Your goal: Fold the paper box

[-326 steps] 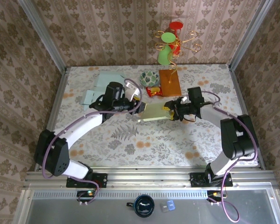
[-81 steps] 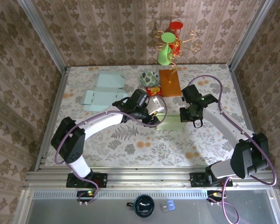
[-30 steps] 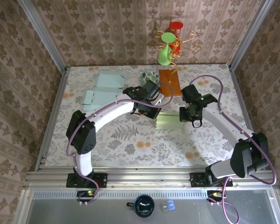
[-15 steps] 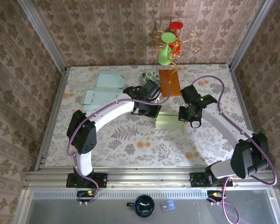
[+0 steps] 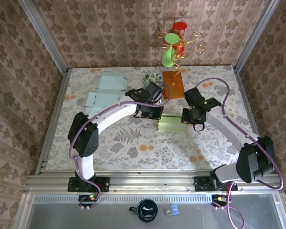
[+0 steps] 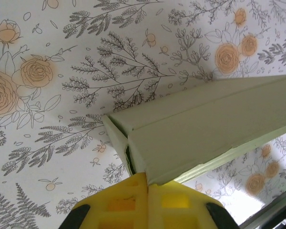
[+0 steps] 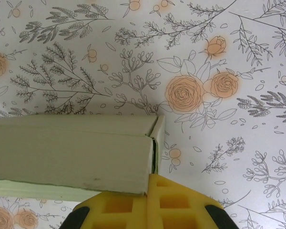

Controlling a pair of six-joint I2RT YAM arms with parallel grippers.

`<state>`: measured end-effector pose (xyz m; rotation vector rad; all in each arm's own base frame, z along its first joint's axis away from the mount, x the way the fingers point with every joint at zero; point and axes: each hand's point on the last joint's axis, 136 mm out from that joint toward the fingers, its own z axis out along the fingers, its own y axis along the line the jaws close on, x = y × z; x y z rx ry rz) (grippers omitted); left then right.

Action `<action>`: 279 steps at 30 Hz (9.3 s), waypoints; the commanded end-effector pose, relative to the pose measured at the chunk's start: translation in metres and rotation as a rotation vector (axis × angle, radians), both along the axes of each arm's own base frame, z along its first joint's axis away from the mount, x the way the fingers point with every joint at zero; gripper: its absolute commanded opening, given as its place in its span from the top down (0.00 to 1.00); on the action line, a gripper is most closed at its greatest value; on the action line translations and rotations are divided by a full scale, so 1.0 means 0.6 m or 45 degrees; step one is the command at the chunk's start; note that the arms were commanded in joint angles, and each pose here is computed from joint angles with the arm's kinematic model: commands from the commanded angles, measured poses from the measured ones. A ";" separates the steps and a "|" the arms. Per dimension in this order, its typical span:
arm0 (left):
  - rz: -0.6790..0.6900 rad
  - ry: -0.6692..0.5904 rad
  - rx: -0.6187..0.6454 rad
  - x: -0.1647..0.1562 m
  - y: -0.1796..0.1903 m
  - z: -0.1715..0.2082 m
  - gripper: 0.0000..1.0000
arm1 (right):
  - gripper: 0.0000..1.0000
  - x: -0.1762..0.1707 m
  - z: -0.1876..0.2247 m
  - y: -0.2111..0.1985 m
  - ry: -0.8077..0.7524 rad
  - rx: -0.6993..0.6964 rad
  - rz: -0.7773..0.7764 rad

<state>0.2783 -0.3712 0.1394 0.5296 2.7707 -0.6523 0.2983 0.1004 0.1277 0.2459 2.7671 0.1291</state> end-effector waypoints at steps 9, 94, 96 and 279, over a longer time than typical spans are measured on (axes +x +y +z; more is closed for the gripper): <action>0.024 -0.013 -0.023 -0.011 0.015 -0.026 1.00 | 1.00 -0.022 -0.015 0.003 -0.027 0.038 -0.009; -0.008 -0.125 0.008 -0.040 0.036 0.066 0.74 | 0.57 -0.027 -0.053 0.010 -0.039 1.099 -1.042; 0.037 -0.058 -0.023 -0.037 0.041 0.064 0.74 | 0.57 -0.027 -0.054 0.010 -0.037 1.097 -1.039; 1.068 0.228 0.091 0.264 0.525 -0.160 0.68 | 0.37 -0.018 0.124 0.143 -0.086 0.858 -0.230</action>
